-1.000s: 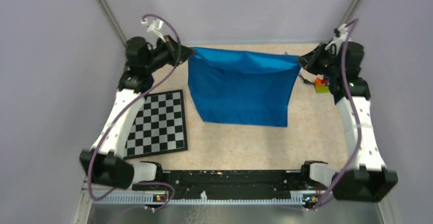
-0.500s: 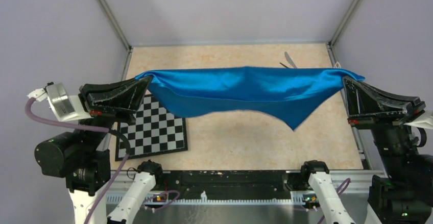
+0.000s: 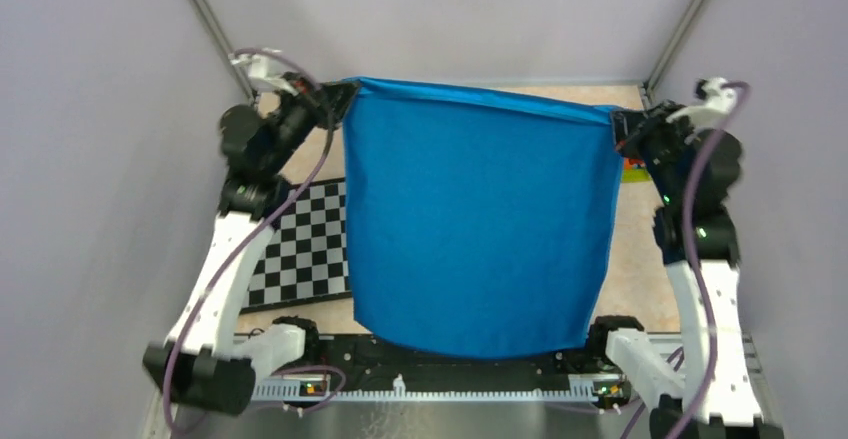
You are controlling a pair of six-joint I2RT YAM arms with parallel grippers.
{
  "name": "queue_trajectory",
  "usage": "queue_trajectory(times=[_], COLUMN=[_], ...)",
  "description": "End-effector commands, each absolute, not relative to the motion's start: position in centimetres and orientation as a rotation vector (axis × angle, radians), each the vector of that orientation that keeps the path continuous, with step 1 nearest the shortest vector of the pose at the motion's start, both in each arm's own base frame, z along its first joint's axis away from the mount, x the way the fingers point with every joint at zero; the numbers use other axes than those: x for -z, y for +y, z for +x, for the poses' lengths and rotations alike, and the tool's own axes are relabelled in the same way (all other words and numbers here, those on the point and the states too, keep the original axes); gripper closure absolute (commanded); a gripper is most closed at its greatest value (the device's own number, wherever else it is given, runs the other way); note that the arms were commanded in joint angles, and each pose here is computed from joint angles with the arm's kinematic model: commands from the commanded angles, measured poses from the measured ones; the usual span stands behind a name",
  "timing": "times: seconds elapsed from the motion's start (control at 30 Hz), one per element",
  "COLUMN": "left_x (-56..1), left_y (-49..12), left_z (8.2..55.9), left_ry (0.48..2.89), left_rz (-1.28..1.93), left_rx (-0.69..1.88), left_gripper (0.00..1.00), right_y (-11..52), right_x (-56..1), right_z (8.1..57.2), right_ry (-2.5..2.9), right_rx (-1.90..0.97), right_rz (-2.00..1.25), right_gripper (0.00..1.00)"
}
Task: Fold the napkin into a case and place the utensils inside
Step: Fold and flatten the napkin at the center of the board.
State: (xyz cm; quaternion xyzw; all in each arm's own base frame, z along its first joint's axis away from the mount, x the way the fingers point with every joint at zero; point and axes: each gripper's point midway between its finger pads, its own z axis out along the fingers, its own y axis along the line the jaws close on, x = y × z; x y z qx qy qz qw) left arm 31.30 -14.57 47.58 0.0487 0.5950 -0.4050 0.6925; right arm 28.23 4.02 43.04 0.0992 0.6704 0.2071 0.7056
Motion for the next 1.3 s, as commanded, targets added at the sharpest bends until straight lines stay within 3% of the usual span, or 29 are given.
queue_trajectory(times=[0.0,0.3,0.4,0.57,0.83,1.0,1.27], left_x=[-40.6,-22.9,-20.3,-18.8,-17.1,-14.6,-11.1], left_y=[-16.0,-20.3,-21.0,-21.3,-19.7,-19.7,-20.7], left_z=[39.1,50.1,51.6,51.4,45.7,38.2,26.4], left_ry=[1.451,1.727,1.748,1.835,2.117,2.253,2.435], left_rz=[0.041,-0.005,-0.026,-0.048,-0.104,-0.174,-0.073], left_rx=[0.958,1.161,1.211,1.235,1.165,1.240,1.266], left_gripper=[1.00,1.00,1.00,1.00,1.00,1.00,1.00], right_y=[2.1,2.4,4.0,5.0,3.7,1.2,0.1], right_x=[-37.7,-22.8,-18.4,-15.1,-14.4,-12.9,-9.5], right_z=[35.5,47.8,50.5,49.7,41.3,35.1,27.8], right_ry=[1.544,1.874,2.013,2.250,2.421,2.528,2.537], right_rx=[-0.351,-0.315,-0.407,-0.465,-0.365,-0.155,-0.068], right_rz=[0.294,0.277,0.238,0.265,0.395,0.450,0.592], right_gripper=[1.00,1.00,1.00,1.00,1.00,1.00,1.00])
